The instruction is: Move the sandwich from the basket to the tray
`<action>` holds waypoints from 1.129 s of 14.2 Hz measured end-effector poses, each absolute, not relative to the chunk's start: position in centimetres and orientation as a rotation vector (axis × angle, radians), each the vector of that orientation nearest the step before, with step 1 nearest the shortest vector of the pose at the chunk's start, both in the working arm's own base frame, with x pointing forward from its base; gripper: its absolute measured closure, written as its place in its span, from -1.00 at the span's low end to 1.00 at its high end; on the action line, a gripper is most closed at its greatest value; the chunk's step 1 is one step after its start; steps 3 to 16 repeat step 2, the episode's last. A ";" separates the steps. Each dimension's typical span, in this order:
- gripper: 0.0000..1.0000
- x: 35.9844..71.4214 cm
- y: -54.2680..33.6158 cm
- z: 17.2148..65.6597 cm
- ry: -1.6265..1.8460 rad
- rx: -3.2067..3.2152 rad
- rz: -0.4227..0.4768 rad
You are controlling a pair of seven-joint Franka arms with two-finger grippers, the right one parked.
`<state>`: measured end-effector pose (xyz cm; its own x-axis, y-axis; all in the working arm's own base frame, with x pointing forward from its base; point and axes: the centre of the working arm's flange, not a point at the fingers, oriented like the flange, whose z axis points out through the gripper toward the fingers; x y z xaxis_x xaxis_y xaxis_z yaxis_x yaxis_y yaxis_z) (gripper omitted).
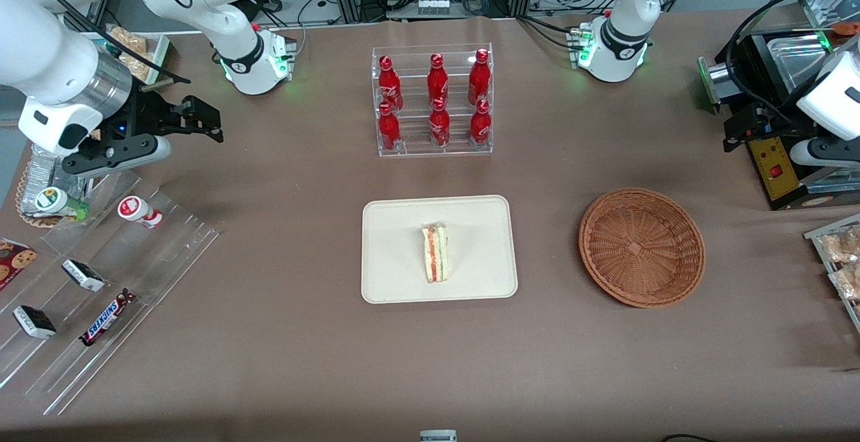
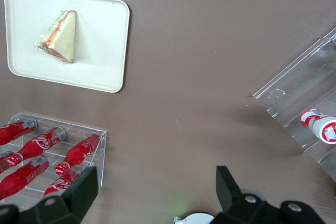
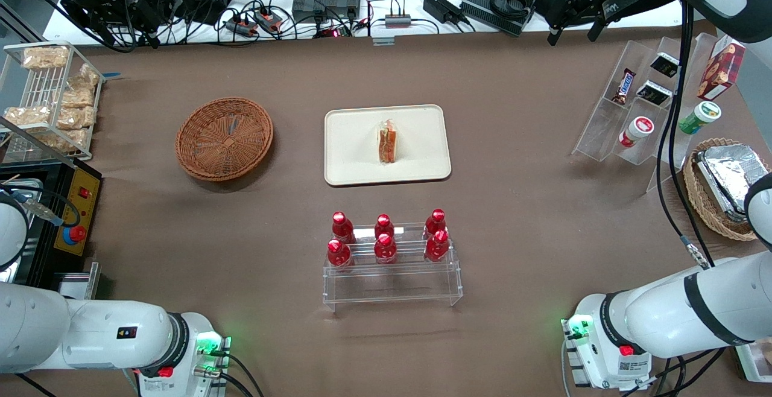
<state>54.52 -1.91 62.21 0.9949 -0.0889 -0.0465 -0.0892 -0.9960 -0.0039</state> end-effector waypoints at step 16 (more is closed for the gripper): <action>-1.00 54.8 -1.9 62.1 0.140 -3.133 0.058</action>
